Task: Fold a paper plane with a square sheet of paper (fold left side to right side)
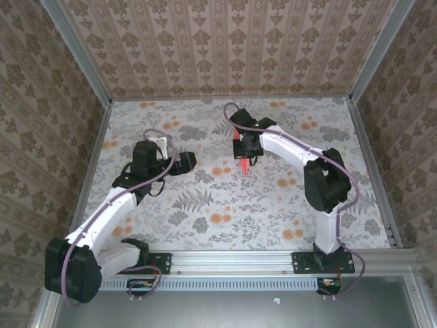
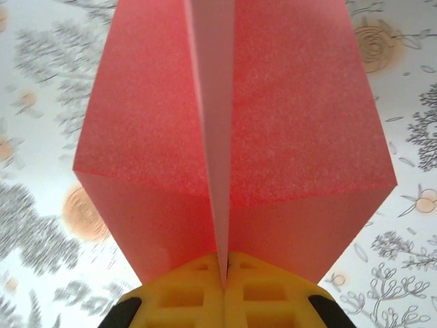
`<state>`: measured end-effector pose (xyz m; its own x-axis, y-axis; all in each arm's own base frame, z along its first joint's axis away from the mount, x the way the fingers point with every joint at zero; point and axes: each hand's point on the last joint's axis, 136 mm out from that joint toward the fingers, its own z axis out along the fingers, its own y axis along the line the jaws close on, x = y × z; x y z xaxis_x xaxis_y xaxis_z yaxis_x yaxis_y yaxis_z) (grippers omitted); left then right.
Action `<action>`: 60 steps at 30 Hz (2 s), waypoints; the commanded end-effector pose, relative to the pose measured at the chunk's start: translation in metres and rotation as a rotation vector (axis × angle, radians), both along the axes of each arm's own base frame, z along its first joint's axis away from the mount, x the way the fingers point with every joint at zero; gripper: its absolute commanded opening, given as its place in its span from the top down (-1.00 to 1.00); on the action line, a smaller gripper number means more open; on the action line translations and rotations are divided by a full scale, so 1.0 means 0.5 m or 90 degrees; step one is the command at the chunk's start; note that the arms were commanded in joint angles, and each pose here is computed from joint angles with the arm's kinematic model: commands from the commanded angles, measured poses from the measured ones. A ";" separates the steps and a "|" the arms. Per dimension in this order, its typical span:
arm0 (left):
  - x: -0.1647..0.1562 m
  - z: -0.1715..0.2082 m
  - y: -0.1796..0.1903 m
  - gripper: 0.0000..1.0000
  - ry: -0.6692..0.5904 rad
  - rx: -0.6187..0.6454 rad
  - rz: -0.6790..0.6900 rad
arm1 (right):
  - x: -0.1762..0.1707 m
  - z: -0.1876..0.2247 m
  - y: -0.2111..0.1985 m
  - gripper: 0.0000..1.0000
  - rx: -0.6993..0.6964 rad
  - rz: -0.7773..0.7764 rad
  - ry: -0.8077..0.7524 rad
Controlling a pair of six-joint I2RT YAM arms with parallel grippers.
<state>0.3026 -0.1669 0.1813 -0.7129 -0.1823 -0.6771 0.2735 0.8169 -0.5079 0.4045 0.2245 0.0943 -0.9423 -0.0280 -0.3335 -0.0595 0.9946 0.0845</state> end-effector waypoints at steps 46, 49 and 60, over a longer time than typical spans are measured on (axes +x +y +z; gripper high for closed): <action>0.059 0.115 0.281 -1.00 -0.071 0.053 0.302 | -0.107 0.268 -0.259 -0.99 -0.056 -0.091 -0.310; 0.062 0.110 0.339 -1.00 -0.122 0.127 0.366 | -0.105 0.278 -0.342 -0.99 -0.043 -0.174 -0.403; 0.067 -0.032 0.395 -1.00 -0.201 0.330 0.352 | -0.101 0.105 -0.507 -1.00 -0.148 -0.262 -0.517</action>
<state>0.3239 0.0188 0.1528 -0.4468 -0.1719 -0.8780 -0.1733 0.9794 -0.1036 0.3301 -0.0230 0.1232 -0.5452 0.1270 -0.8286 0.3291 0.9415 -0.0723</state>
